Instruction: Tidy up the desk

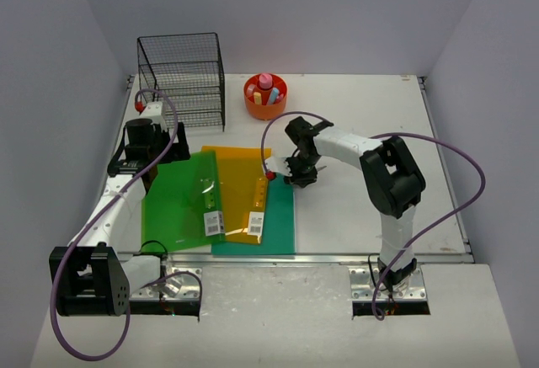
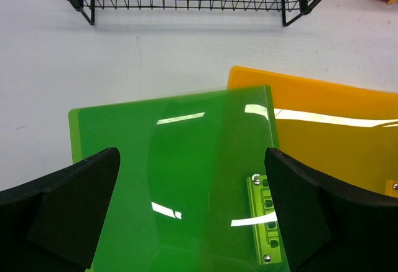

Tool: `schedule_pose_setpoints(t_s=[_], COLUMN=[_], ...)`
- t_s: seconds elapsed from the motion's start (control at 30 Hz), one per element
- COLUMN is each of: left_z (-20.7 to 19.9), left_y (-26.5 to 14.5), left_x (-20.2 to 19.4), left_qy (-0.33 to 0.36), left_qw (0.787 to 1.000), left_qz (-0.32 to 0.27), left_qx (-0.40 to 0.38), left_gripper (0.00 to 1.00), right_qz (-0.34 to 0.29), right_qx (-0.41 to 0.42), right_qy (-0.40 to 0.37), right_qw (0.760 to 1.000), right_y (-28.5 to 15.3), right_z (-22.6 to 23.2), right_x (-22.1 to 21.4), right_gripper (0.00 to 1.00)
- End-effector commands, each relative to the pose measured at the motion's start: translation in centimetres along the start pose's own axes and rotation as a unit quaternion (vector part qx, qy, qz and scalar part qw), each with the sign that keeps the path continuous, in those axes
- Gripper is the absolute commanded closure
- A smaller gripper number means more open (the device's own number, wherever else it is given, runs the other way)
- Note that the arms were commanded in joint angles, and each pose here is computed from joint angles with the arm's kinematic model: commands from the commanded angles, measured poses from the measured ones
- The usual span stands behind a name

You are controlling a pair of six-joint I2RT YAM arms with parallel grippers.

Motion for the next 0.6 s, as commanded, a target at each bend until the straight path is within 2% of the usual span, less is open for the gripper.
schedule_pose_setpoints(t_s=[0.0, 0.13, 0.3, 0.43, 0.57], left_z=[0.2, 0.3, 0.3, 0.3, 0.2], left_y=[-0.5, -0.5, -0.4, -0.2, -0.2], left_x=[1.0, 0.9, 1.1, 1.2, 1.2], left_qy=[0.000, 0.000, 0.000, 0.001, 0.000], left_qw=[1.000, 1.000, 1.000, 1.000, 1.000], left_qz=[-0.030, -0.028, -0.028, -0.028, -0.027], left_qx=[0.004, 0.006, 0.005, 0.005, 0.003], left_gripper=[0.00, 0.00, 0.00, 0.00, 0.00], right_qz=[-0.009, 0.002, 0.023, 0.035, -0.008], right_qx=[-0.025, -0.028, -0.020, -0.011, -0.022], right_qy=[-0.003, 0.007, 0.006, 0.010, 0.056], right_qw=[1.000, 1.000, 1.000, 0.999, 0.998], right_y=[0.7, 1.8, 2.8, 2.4, -0.9], right_z=[-1.1, -1.5, -0.8, 0.5, 0.3], right_x=[0.5, 0.0, -1.0, -1.8, 0.1], right_gripper=[0.72, 0.73, 0.81, 0.98, 1.00])
Point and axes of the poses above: each gripper's point midway between its finger pads, its own y axis out along the fingers, its own z axis along the line the jaws close on, x = y × z, the point moved 7 cm from there along -y, back along the fingers, and after that the axes turned 11 degrees about y, right-handed, at the moved point
